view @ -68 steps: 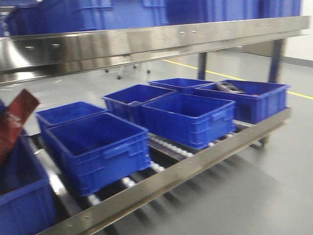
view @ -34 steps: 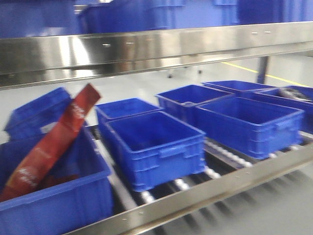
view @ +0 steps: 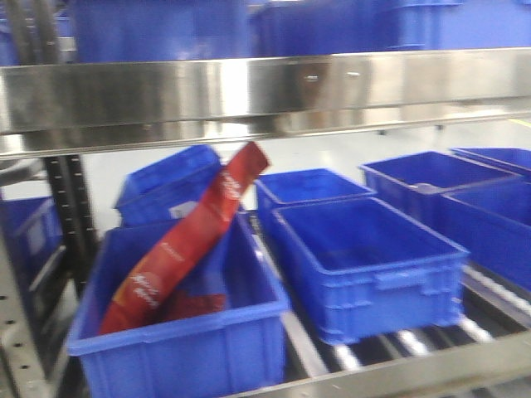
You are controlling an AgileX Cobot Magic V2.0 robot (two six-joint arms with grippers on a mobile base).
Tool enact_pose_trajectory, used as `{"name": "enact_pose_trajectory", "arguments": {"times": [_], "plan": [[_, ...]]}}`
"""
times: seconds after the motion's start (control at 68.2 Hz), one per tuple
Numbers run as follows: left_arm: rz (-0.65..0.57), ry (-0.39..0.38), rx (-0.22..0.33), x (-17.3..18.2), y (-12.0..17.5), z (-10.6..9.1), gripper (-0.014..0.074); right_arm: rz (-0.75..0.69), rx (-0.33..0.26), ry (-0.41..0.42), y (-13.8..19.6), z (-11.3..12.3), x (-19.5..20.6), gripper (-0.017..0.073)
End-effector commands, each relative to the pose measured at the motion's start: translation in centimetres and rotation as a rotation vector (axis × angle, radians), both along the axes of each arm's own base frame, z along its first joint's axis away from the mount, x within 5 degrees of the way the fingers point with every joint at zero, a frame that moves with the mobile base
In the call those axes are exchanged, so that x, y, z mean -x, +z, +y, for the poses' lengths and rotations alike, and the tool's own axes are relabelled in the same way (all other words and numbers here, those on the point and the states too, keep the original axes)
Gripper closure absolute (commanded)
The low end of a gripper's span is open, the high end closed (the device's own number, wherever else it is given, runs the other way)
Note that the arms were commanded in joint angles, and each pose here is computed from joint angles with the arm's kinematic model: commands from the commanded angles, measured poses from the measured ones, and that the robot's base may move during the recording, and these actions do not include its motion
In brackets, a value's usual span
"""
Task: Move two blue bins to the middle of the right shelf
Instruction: 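Drive up to the shelf holding the teal bin in both grippers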
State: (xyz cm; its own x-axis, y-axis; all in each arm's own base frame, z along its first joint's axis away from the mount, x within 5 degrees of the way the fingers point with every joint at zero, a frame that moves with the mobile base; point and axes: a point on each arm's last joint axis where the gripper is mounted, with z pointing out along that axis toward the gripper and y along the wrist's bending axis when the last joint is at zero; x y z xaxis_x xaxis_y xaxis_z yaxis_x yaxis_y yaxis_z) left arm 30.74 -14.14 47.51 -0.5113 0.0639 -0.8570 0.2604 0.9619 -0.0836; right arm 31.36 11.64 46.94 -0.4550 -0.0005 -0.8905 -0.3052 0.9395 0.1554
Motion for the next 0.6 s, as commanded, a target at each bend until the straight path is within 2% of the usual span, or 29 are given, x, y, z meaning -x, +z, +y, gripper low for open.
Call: {"name": "enact_pose_trajectory", "arguments": {"times": [0.0, 0.587], "plan": [[-0.096, -0.024, 0.056, 0.72, 1.85, -0.02, 0.0704, -0.141, -0.036, -0.006, 2.17, -0.30, 0.42, 0.0713], [-0.096, -0.024, 0.056, 0.72, 1.85, -0.02, 0.0704, -0.141, -0.036, -0.006, 2.17, -0.30, 0.42, 0.0713]]}}
